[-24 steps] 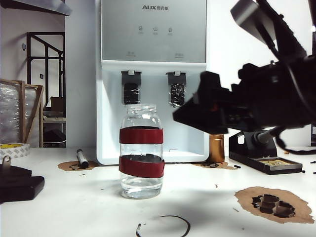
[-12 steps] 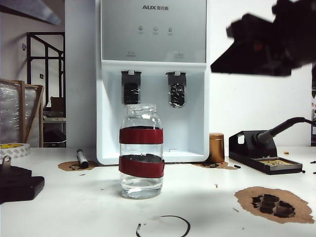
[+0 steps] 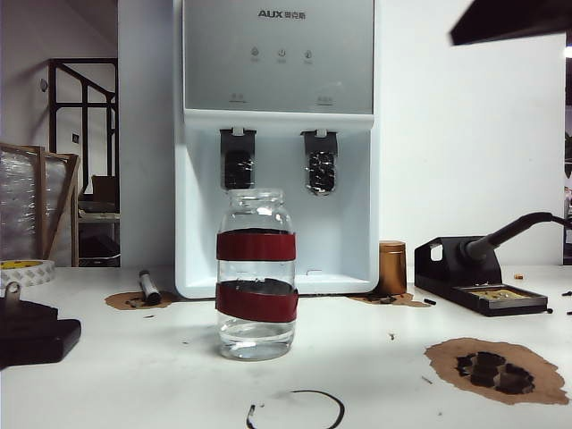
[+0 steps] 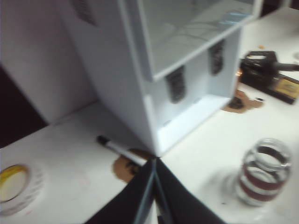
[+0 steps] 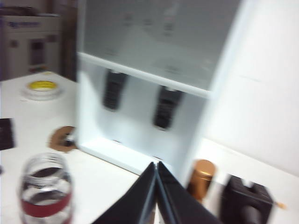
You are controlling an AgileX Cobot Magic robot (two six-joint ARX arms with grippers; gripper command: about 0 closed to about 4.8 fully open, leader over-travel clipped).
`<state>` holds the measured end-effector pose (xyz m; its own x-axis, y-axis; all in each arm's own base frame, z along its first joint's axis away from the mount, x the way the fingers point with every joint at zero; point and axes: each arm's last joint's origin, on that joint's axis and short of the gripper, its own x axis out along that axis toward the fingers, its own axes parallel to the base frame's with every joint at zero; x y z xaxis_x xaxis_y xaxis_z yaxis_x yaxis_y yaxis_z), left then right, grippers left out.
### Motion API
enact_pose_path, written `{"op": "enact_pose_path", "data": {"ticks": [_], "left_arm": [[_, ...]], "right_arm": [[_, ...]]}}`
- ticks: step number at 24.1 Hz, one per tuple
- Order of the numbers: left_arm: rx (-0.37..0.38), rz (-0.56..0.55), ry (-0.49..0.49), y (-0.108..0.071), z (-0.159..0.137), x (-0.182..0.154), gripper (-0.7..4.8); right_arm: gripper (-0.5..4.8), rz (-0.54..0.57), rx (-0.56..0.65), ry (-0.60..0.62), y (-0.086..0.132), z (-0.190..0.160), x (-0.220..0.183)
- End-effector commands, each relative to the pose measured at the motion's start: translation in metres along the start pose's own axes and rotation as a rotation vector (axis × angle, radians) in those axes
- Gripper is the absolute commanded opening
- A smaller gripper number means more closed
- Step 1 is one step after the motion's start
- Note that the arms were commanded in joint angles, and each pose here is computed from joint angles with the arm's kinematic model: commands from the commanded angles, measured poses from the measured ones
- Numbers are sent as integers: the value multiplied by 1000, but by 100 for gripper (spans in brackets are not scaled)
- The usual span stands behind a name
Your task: Pick up the water bottle with two loops of red belts, then reach the front water dispenser and gently press the gray-black baffle horizontally to get a little water.
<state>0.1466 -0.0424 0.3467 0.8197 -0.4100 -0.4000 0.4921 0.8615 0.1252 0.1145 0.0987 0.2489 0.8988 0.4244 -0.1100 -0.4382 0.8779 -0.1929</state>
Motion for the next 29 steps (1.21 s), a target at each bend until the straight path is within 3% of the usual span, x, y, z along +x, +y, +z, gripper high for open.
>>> {"op": "enact_pose_path", "data": {"ticks": [1, 4, 8, 13, 17, 23, 26, 29], "left_arm": [[-34, 90, -7, 0, -1, -16, -4], [-80, 193, -27, 0, -2, -29, -5], [-91, 255, -57, -1, -3, -40, -5], [-159, 393, -48, 1, -6, -47, -4], [-159, 413, -16, 0, -11, -49, -5], [-150, 413, -47, -5, -19, -60, -4], [-108, 366, -133, -9, -26, -67, -5], [-93, 346, -162, -12, -34, -65, -5]], "right_arm": [[-3, -62, 6, -6, -7, 7, -11], [-3, -179, 20, -19, -13, 10, -19], [-3, -202, 20, -12, -16, 10, -25], [-3, -386, 46, 55, -22, 9, -28], [-3, -388, 65, 13, -26, 22, -34], [-3, -337, 16, 30, -31, 30, -49], [-3, -83, -4, 1, -29, 26, -65], [-3, -30, -2, -24, -31, 24, -75]]}}
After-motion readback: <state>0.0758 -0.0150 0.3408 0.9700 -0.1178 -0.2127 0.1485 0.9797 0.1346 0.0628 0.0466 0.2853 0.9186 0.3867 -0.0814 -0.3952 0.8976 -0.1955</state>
